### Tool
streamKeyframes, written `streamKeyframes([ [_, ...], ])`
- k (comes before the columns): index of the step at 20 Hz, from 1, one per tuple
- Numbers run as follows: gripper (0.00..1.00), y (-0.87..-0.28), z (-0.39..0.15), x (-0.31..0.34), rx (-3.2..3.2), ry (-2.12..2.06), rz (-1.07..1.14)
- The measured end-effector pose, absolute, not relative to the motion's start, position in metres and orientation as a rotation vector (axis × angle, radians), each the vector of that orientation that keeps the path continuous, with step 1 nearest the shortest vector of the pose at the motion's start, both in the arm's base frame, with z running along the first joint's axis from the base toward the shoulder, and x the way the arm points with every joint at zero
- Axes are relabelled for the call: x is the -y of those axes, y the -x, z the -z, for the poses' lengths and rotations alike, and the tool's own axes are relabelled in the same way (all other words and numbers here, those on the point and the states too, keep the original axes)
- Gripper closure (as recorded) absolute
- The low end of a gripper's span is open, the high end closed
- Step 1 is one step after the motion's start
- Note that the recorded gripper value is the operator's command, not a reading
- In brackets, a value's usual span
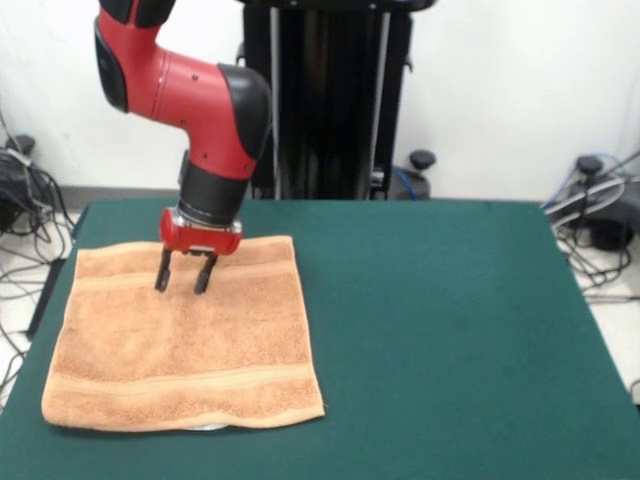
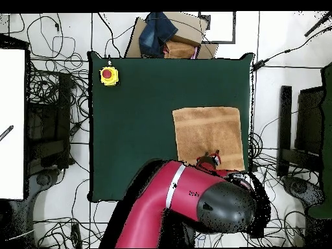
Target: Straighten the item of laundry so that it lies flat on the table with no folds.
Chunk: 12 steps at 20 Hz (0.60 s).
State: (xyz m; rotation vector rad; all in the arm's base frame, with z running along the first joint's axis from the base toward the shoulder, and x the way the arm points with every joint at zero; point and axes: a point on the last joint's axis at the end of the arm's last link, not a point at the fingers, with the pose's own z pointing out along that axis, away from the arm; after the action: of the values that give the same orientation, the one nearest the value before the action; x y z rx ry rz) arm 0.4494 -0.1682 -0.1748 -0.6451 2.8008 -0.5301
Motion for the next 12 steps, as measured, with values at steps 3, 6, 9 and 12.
streamKeyframes([
  [3, 0.00, -0.4456, 0.1747, 0.1698, -2.806, 0.663, 0.542],
  [6, 0.00, -0.4436, 0.1747, 0.1702, -2.809, 0.675, 0.549],
  [9, 0.00, -0.4429, 0.1748, 0.1706, -2.812, 0.676, 0.550],
  [12, 0.00, -0.4425, 0.1747, 0.1709, -2.813, 0.677, 0.551],
])
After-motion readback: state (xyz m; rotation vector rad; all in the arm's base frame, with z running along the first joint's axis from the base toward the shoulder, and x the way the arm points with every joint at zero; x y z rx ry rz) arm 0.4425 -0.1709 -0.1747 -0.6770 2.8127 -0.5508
